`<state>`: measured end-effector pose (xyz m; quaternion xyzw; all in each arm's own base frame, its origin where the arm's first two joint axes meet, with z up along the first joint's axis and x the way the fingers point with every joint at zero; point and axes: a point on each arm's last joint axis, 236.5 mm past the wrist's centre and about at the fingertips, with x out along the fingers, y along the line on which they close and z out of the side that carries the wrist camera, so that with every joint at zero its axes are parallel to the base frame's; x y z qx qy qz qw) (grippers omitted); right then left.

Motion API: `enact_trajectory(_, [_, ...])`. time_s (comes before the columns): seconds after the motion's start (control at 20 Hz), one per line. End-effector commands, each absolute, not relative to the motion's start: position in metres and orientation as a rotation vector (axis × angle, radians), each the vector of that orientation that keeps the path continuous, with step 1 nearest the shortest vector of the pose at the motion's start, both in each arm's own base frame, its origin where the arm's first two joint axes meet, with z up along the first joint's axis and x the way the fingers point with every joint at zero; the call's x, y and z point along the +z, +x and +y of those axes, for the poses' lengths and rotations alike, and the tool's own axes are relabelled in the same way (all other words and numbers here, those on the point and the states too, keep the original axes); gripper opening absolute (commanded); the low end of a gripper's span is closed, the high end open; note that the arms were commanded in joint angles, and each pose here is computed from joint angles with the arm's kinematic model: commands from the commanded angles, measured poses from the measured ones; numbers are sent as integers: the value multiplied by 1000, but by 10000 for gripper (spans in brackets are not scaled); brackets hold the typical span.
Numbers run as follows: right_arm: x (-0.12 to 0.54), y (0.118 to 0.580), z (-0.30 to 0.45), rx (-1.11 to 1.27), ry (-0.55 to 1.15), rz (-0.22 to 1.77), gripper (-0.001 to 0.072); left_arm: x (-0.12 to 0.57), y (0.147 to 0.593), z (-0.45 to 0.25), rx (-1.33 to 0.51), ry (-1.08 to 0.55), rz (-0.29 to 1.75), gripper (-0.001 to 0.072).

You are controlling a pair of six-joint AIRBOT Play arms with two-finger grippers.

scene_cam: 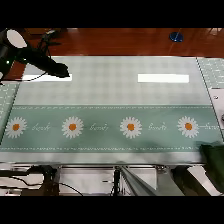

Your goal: Fold the shirts.

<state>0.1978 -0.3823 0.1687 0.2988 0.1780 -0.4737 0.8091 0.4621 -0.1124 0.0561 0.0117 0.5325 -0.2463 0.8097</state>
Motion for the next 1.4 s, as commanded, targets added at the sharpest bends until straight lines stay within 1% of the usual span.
enact_trajectory(0.0, [319, 488, -193, 127, 799, 115, 272, 88, 499, -138, -543, -124, 940, 277])
enact_trajectory(0.05, [292, 515, -121, 299, 785, 282, 272, 93, 499, -146, -565, -162, 929, 278])
enact_trajectory(0.1, [261, 526, -62, 416, 754, 438, 271, 95, 494, -153, -589, -183, 939, 428])
enact_trajectory(0.15, [220, 525, -7, 496, 689, 615, 271, 92, 486, -159, -612, -182, 967, 544])
enact_trajectory(0.2, [177, 513, 31, 527, 584, 794, 272, 88, 476, -165, -638, -166, 1006, 544])
enact_trajectory(0.25, [129, 491, 54, 517, 411, 996, 272, 81, 463, -170, -663, -134, 1057, 544])
enact_trajectory(0.3, [86, 465, 55, 459, 194, 1188, 272, 71, 450, -172, -662, -88, 1118, 543])
enact_trajectory(0.35, [58, 443, 38, 358, -21, 1340, 275, 58, 441, -168, -621, -27, 1182, 543])
enact_trajectory(0.4, [44, 429, 14, 245, -226, 1445, 297, 46, 433, -161, -567, 53, 1238, 543])
enact_trajectory(0.45, [43, 425, 0, 149, -313, 1479, 305, 36, 426, -153, -511, 145, 1284, 543])
enact_trajectory(0.5, [43, 428, 4, 130, -287, 1466, 311, 31, 424, -148, -453, 211, 1303, 543])
enact_trajectory(0.55, [42, 427, 16, 169, -252, 1466, 354, 28, 425, -144, -404, 265, 1305, 543])
enact_trajectory(0.65, [40, 419, 24, 197, -186, 1495, 356, 25, 428, -139, -348, 343, 1297, 542])
enact_trajectory(0.7, [38, 416, 25, 200, -176, 1509, 355, 24, 429, -139, -347, 346, 1298, 533])
enact_trajectory(0.75, [36, 410, 26, 204, -175, 1533, 351, 23, 429, -139, -322, 313, 1304, 513])
enact_trajectory(0.9, [28, 403, 39, 217, -178, 1557, 351, 23, 432, -132, -256, 232, 1313, 513])
enact_trajectory(1.0, [29, 409, 50, 211, -174, 1516, 351, 24, 433, -132, -254, 228, 1308, 513])
enact_trajectory(1.2, [36, 423, 63, 193, -200, 1371, 351, 21, 433, -132, -256, 229, 1314, 514])
enact_trajectory(1.35, [35, 422, 64, 198, -192, 1360, 350, 20, 433, -132, -255, 230, 1316, 514])
